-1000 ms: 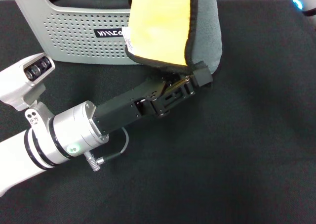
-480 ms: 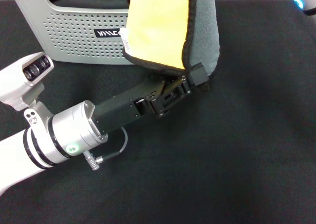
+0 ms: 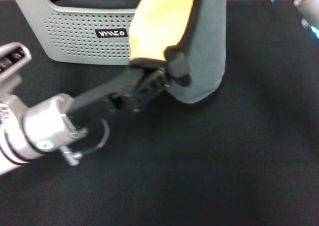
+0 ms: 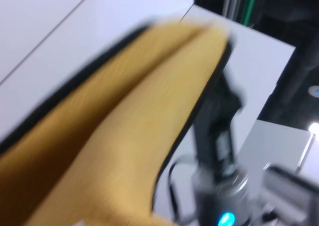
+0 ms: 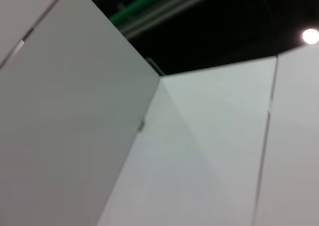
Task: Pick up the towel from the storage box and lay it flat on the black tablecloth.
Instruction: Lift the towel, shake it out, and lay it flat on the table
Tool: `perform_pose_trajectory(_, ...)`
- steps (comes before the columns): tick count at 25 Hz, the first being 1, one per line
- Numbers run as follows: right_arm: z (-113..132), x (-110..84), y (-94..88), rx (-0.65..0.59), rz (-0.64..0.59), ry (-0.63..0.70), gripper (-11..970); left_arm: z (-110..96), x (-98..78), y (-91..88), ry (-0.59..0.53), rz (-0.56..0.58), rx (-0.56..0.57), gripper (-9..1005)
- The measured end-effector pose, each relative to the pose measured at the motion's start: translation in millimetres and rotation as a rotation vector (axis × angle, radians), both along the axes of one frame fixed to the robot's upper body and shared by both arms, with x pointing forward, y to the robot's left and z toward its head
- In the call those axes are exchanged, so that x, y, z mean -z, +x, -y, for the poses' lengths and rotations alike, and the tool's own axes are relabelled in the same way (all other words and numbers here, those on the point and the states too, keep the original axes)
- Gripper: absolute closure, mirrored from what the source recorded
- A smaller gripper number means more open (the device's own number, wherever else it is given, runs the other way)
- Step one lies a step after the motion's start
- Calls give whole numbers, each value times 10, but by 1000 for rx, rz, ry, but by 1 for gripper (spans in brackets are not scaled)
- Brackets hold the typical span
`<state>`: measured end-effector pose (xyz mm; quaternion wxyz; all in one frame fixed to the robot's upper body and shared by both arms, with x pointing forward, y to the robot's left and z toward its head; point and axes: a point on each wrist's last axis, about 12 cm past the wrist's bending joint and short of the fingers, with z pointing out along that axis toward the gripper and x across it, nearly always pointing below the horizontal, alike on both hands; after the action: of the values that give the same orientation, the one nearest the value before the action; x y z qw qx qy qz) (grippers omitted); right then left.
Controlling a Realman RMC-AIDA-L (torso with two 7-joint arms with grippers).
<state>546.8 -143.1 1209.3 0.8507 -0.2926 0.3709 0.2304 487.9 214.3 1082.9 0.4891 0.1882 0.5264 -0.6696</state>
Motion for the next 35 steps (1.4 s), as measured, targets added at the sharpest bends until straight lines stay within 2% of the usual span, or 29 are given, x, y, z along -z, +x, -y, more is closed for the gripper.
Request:
perform_pose_trajectory(3, 119, 170, -88, 11, -73, -9, 911, -229, -115, 8, 18, 35, 6, 952)
perform_pose_trajectory(8, 276, 452, -284, -57, -246, -63, 910, -604, -349, 19, 71, 59, 55, 953)
perform_pose_trajectory(14, 312, 661, -606, -173, -374, -219, 909, -947, -553, 54, 165, 18, 117, 954)
perform_pose_trajectory(19, 490, 754, -759, -292, -457, -256, 908, -990, -637, 41, 259, 5, 229, 955)
perform_pose_trajectory(21, 727, 816, -875, -339, -472, -231, 907, -977, -670, 31, 275, 7, 289, 955)
perform_pose_trajectory(22, 727, 816, -875, -339, -472, -231, 907, -977, -670, 31, 275, 7, 289, 955)
perform_pose_trajectory(30, 1377, 806, -1167, -504, -495, -99, 906, -891, -799, -54, 277, 39, 440, 955)
perform_pose_trajectory(35, 1478, 805, -1278, -611, -544, -102, 905, -853, -829, -102, 285, 24, 526, 955)
